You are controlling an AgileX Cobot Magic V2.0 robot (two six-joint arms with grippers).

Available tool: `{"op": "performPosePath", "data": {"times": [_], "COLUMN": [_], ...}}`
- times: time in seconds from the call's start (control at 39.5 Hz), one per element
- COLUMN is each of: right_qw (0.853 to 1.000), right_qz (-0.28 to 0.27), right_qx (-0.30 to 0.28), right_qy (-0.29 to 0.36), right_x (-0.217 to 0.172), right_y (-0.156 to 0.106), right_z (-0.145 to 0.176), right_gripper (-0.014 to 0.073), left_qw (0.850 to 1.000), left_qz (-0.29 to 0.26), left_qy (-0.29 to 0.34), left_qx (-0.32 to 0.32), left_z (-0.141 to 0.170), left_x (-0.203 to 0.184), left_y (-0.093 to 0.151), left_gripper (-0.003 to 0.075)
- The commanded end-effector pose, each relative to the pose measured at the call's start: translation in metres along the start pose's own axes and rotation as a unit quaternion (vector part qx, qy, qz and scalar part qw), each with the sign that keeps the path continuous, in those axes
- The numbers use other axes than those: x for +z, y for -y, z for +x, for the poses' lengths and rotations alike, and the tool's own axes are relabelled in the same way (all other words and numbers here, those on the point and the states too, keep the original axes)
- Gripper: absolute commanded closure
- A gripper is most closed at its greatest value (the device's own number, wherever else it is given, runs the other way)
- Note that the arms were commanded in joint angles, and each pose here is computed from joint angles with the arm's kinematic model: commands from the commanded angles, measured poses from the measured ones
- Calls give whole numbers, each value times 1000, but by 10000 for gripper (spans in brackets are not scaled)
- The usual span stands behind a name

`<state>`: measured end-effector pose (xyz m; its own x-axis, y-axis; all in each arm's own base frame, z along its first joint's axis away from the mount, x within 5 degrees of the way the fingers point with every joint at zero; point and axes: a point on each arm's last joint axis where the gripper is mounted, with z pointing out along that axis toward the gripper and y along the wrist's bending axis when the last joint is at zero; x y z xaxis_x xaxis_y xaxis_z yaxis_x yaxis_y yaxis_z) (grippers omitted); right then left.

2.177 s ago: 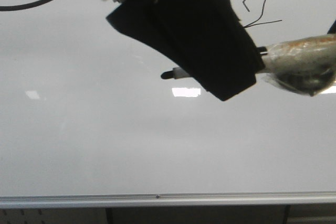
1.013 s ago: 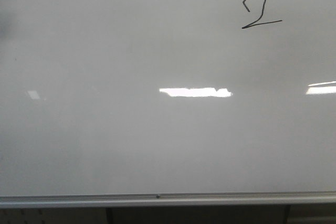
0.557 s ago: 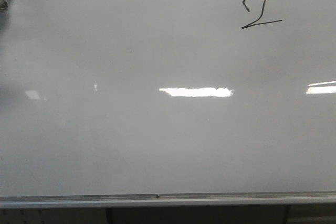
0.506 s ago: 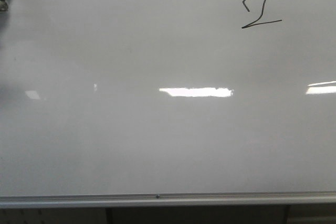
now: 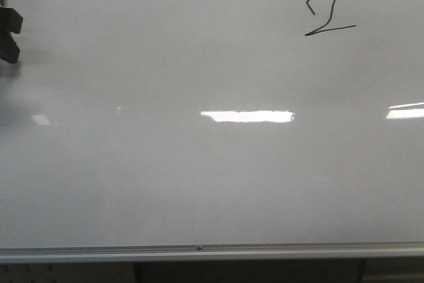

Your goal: Write number 2 on whiteboard

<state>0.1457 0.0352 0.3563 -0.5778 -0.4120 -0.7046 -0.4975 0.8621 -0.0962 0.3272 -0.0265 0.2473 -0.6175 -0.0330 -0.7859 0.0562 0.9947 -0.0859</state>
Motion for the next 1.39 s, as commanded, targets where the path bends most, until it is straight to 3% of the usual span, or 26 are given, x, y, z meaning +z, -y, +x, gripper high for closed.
{"op": "performPosePath", "data": {"times": [0.0, 0.2, 0.35, 0.46, 0.63, 1.01, 1.37], "right_qw": [999, 999, 996, 988, 976, 972, 972], "right_qz": [17, 10, 29, 62, 104, 127, 154], "right_qx": [3, 9, 78, 141, 194, 158, 135], "right_qy": [42, 29, 16, 10, 10, 116, 117], "right_x": [-8, -16, -28, -34, -41, -91, -83], "right_y": [3, 0, 3, 9, 13, -9, -20], "right_z": [-9, -10, -13, -14, -8, 17, 61], "right_gripper": [160, 160, 160, 160, 160, 160, 160], "left_qw": [998, 996, 992, 992, 992, 988, 990], "left_qz": [3, 6, -12, -15, -14, 1, 11], "left_qy": [61, 22, 6, 36, 80, 135, 125], "left_qx": [16, 84, 122, 116, 92, 79, 70], "left_z": [-30, -43, -49, -51, -43, 10, 46], "left_x": [-31, -86, -135, -168, -219, -273, -266], "left_y": [3, 8, 7, 8, 10, 11, 10], "left_gripper": [260, 260, 260, 260, 260, 260, 260]}}
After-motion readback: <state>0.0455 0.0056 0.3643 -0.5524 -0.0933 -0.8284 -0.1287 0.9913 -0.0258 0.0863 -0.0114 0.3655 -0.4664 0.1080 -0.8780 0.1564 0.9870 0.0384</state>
